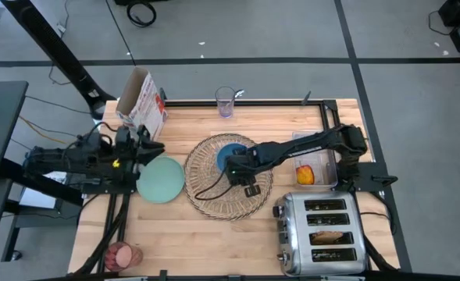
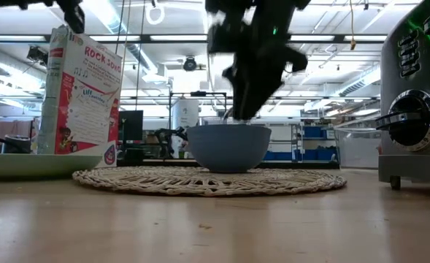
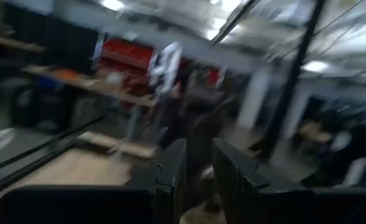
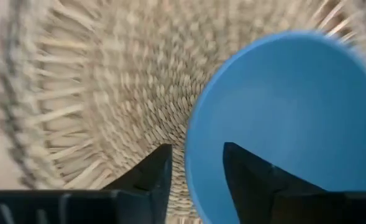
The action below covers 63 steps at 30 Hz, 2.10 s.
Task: Arrange a breakfast setting
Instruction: Pour the cereal into the bowl
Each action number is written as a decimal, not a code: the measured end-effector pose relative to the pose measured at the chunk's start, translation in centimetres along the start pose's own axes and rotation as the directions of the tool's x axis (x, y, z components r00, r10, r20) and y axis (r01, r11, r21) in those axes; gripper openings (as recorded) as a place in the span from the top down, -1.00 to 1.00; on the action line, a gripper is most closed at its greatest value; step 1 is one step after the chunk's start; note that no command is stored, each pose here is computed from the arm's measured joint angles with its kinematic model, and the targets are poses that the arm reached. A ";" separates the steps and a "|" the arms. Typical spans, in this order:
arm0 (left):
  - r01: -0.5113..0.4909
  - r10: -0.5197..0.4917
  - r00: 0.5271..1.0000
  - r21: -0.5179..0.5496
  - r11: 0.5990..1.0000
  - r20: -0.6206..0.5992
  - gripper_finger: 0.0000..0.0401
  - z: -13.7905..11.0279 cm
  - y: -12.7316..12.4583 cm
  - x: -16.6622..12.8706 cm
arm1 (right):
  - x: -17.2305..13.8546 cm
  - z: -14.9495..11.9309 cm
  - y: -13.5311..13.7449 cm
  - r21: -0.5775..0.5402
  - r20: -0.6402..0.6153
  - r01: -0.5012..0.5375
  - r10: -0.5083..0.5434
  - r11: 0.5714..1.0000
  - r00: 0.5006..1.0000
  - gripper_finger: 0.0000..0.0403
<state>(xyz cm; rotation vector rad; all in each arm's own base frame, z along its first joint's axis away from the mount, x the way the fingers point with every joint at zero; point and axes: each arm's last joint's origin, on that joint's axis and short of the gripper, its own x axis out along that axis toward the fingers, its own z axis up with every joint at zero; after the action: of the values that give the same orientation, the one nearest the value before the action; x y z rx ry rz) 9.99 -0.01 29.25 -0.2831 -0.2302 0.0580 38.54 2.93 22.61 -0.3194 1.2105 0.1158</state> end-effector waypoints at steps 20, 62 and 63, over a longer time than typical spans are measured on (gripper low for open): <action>-0.845 0.880 0.460 0.246 0.474 -0.116 0.00 15.0 0.4 5.9 | -15.0 -2.5 -1.9 0.398 0.321 0.240 -0.380 0.885 0.868 -0.47; -0.812 0.716 -0.143 0.494 0.309 -0.683 0.95 10.8 11.5 8.1 | -21.3 -9.4 -9.2 0.237 0.708 -0.039 -0.145 0.971 0.691 -0.40; -0.804 0.713 -0.142 0.500 0.321 -0.686 0.96 10.9 11.2 8.1 | -21.2 -9.3 -9.3 0.234 0.719 -0.031 -0.151 0.972 0.679 -0.40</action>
<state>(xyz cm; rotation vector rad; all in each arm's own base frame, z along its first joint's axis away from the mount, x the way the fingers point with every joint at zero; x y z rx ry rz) 15.02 14.40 37.99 -0.4921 1.0818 1.1615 25.07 -6.96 41.10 -0.0817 0.3885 0.0355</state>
